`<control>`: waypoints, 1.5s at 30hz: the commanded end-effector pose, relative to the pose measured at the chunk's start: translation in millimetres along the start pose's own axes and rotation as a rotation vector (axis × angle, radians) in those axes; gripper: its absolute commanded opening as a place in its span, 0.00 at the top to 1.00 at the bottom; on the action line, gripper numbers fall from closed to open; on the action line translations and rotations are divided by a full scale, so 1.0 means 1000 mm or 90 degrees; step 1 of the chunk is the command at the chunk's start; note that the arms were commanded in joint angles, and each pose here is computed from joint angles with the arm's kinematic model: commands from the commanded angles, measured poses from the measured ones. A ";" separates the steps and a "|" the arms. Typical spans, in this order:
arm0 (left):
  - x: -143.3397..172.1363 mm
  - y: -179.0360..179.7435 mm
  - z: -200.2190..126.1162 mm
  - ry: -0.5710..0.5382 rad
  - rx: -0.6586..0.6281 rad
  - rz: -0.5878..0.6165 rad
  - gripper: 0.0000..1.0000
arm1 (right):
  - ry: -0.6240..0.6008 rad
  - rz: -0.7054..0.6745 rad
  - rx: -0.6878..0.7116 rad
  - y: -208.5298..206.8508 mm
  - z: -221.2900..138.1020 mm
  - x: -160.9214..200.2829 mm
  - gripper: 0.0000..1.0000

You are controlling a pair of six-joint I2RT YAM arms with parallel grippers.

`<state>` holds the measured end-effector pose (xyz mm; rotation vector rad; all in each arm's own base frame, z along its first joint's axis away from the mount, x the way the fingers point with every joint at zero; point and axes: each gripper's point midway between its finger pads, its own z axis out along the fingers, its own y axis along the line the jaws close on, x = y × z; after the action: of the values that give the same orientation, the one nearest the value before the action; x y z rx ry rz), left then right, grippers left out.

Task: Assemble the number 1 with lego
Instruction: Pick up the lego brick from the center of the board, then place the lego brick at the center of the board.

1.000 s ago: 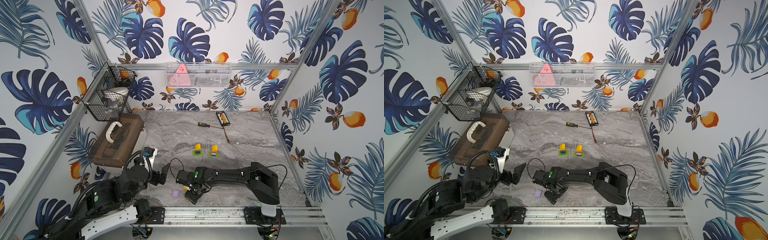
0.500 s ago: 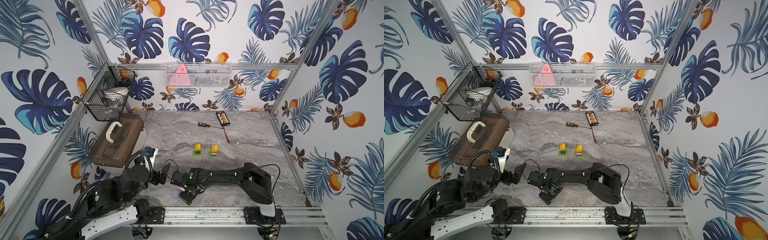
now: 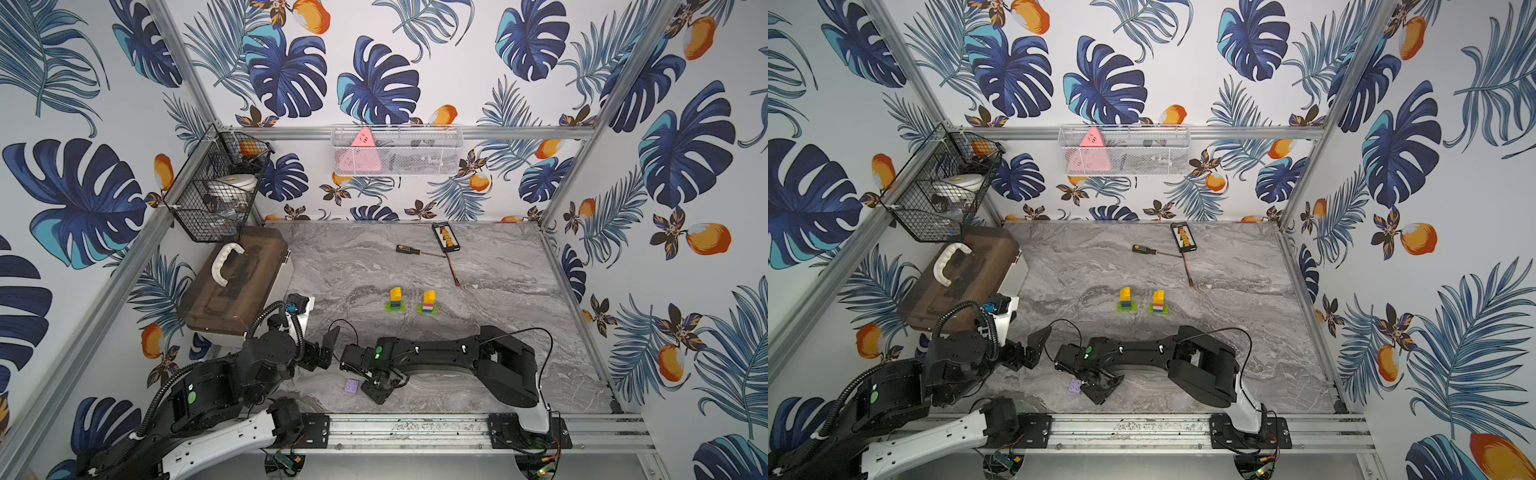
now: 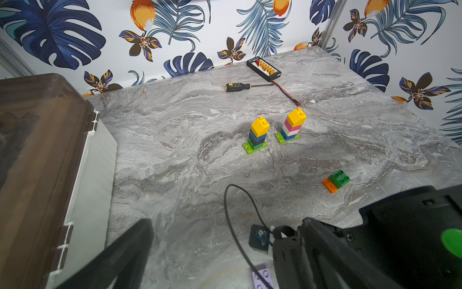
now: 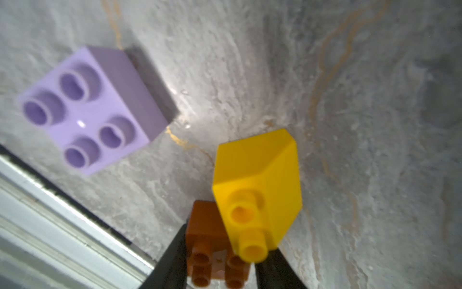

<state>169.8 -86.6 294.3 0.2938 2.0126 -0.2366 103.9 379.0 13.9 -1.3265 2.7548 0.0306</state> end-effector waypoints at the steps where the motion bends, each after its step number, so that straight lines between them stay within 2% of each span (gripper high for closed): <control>1: -0.002 0.005 -0.002 -0.006 -0.013 -0.014 0.01 | -0.011 0.046 0.037 -0.018 -0.010 0.005 0.63; 9: -0.002 0.003 0.000 -0.002 -0.011 -0.010 0.01 | -0.026 0.213 0.014 -0.058 -0.044 0.019 0.71; 14: -0.002 0.002 0.001 0.000 -0.010 -0.009 0.01 | -0.006 0.356 0.062 -0.107 -0.067 0.040 0.72; 20: 0.000 0.000 0.003 0.006 -0.008 -0.004 0.01 | -0.031 0.453 0.083 -0.157 -0.084 0.062 0.74; 22: 0.000 -0.001 0.004 0.008 -0.008 -0.003 0.01 | -0.038 0.460 0.085 -0.169 -0.086 0.066 0.74; 26: 0.000 -0.002 0.004 0.010 -0.008 -0.001 0.01 | -0.022 0.475 0.094 -0.192 -0.084 0.077 0.75; 28: 0.000 -0.002 0.005 0.011 -0.007 0.000 0.01 | -0.007 0.475 0.088 -0.191 -0.077 0.085 0.75; 32: 0.001 -0.002 0.005 0.012 -0.009 0.000 0.01 | -0.003 0.511 0.097 -0.191 -0.077 0.101 0.76; 34: 0.000 -0.002 0.005 0.011 -0.009 0.000 0.01 | -0.012 0.533 0.119 -0.202 -0.076 0.114 0.74; 36: 0.000 -0.003 0.006 0.012 -0.008 0.001 0.01 | -0.013 0.564 0.101 -0.212 -0.068 0.125 0.73; 45: 0.001 -0.003 0.006 0.015 -0.007 0.002 0.01 | 0.019 0.617 0.080 -0.239 -0.025 0.124 0.73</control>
<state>173.0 -94.4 287.5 0.3218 2.0441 -0.2166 201.2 125.7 41.7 0.1376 3.0611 -0.1393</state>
